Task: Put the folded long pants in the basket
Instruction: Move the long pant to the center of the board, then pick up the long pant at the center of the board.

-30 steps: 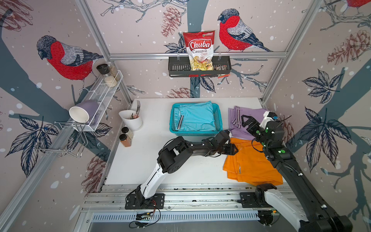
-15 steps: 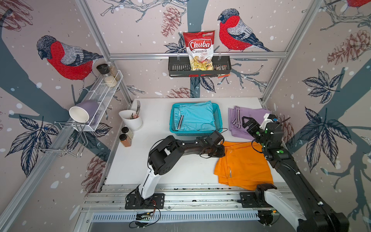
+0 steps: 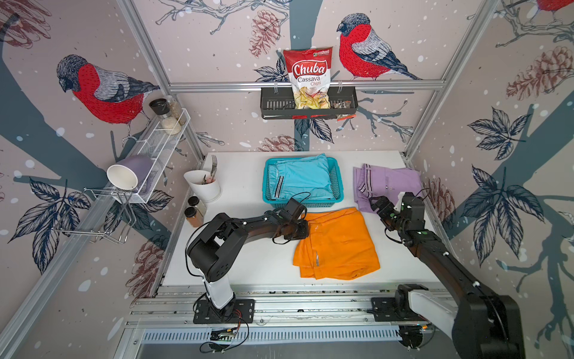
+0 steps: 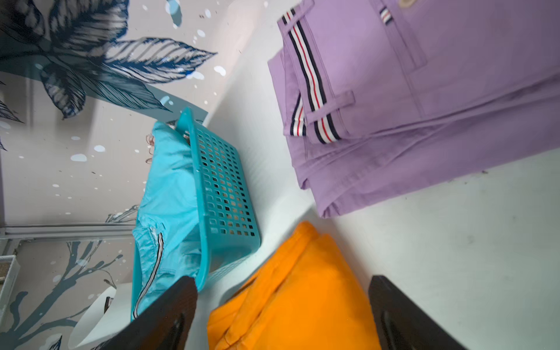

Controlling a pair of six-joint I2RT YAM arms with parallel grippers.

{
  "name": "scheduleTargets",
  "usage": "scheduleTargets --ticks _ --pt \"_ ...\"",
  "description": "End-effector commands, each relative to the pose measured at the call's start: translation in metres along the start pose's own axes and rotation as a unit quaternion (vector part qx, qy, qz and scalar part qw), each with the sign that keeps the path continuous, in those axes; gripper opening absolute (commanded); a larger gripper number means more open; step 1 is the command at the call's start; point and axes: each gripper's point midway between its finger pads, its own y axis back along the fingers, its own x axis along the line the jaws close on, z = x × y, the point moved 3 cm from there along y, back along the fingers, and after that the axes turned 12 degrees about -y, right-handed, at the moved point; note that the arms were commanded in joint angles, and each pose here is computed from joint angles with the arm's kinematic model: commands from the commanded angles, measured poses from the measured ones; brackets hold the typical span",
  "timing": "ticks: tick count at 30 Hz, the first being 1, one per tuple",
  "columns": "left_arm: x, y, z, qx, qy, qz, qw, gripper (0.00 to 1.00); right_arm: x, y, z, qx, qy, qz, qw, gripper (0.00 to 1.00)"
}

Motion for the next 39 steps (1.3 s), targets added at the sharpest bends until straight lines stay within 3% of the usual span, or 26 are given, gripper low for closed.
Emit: scheduleTargets --ticks 1,8,17,19,26,29,39 --pt "0.029 0.009 -0.01 0.012 0.012 0.082 0.996 0.0 -0.007 -0.01 -0.016 0.052 -0.003 0.01 0.999 0.93" --pt "0.035 0.031 0.001 -0.025 0.009 0.125 0.992 0.0 -0.036 -0.033 -0.056 0.154 -0.019 -0.007 0.988 0.86" --pt "0.03 0.025 -0.001 -0.013 0.009 0.102 0.995 0.0 -0.052 -0.044 -0.101 0.219 0.021 -0.036 0.975 0.84" --pt "0.029 0.025 -0.001 -0.013 0.009 0.101 0.995 0.0 -0.052 -0.046 -0.109 0.23 0.027 -0.037 0.972 0.78" --pt "0.027 0.025 0.001 -0.016 0.007 0.096 0.995 0.0 -0.047 -0.052 -0.117 0.24 0.05 -0.043 0.969 0.17" --pt "0.021 0.025 0.002 -0.02 0.001 0.074 0.997 0.0 -0.041 -0.05 -0.118 0.238 0.057 -0.035 0.969 0.03" --pt "-0.004 0.063 0.01 -0.086 -0.021 0.029 0.996 0.0 0.002 -0.021 -0.114 0.182 0.117 0.008 0.976 0.0"
